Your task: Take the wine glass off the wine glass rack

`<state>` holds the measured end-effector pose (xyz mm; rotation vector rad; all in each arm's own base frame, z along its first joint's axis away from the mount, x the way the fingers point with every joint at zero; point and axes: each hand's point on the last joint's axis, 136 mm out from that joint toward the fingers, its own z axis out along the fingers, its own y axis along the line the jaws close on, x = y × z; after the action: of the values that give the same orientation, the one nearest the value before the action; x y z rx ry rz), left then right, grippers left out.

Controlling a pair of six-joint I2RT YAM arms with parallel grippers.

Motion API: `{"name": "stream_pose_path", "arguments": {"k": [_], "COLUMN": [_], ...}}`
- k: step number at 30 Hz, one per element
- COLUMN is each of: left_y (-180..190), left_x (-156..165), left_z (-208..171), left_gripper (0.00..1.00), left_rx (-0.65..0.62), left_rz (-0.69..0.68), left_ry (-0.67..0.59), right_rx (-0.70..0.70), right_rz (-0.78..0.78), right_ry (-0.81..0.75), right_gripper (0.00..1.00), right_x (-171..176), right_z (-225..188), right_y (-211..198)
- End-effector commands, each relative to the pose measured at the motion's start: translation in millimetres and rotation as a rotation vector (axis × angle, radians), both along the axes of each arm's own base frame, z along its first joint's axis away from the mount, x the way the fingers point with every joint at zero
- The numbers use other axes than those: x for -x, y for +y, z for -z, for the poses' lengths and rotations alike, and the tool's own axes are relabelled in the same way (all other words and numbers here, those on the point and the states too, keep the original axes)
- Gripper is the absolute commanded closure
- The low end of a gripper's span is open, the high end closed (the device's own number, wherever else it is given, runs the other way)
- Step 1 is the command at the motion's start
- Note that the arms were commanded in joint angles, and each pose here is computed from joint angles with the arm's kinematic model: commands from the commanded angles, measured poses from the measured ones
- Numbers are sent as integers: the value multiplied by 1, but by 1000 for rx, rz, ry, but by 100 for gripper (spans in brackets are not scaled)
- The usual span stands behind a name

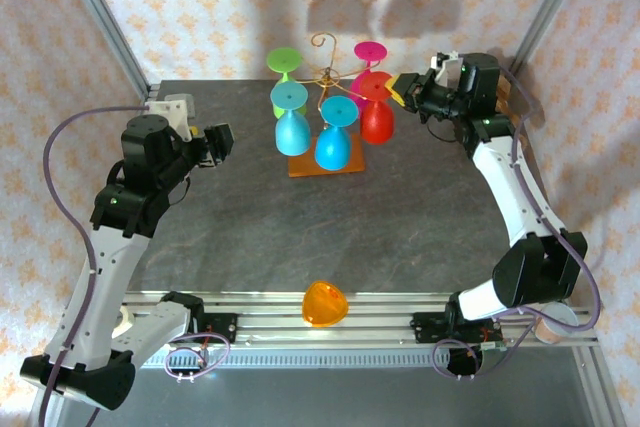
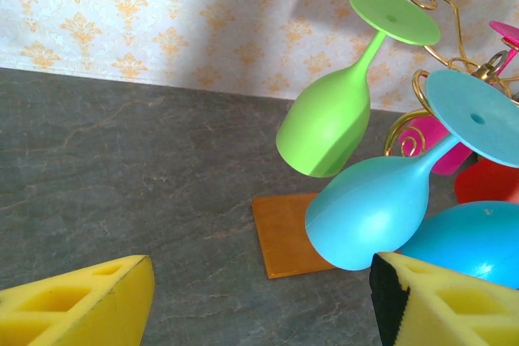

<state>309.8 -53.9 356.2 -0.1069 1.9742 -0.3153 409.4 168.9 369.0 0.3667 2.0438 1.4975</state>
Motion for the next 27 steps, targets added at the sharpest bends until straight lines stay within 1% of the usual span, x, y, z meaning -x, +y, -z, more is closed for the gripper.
{"name": "stream_pose_path", "arguments": {"k": [1,6,14,27], "left_y": [-5,-9,-18,-19], "left_x": [5,6,7,5], "left_z": [-6,-1,5,5], "left_gripper": [27,28,28,28], "left_rx": [-21,-83,-145,-152], "left_rz": [43,65,88,83], "left_ry": [-15,19,44,39], "right_rx": [-24,-20,-6,12], "right_rz": [-35,-38,-62,-75], "right_ry": [-29,-20,-10,-8], "right_gripper": [100,100,100,100], "right_x": [10,11,15,14], "right_z": [-26,-27,-23,-20], "right_y": [6,6,15,21]}}
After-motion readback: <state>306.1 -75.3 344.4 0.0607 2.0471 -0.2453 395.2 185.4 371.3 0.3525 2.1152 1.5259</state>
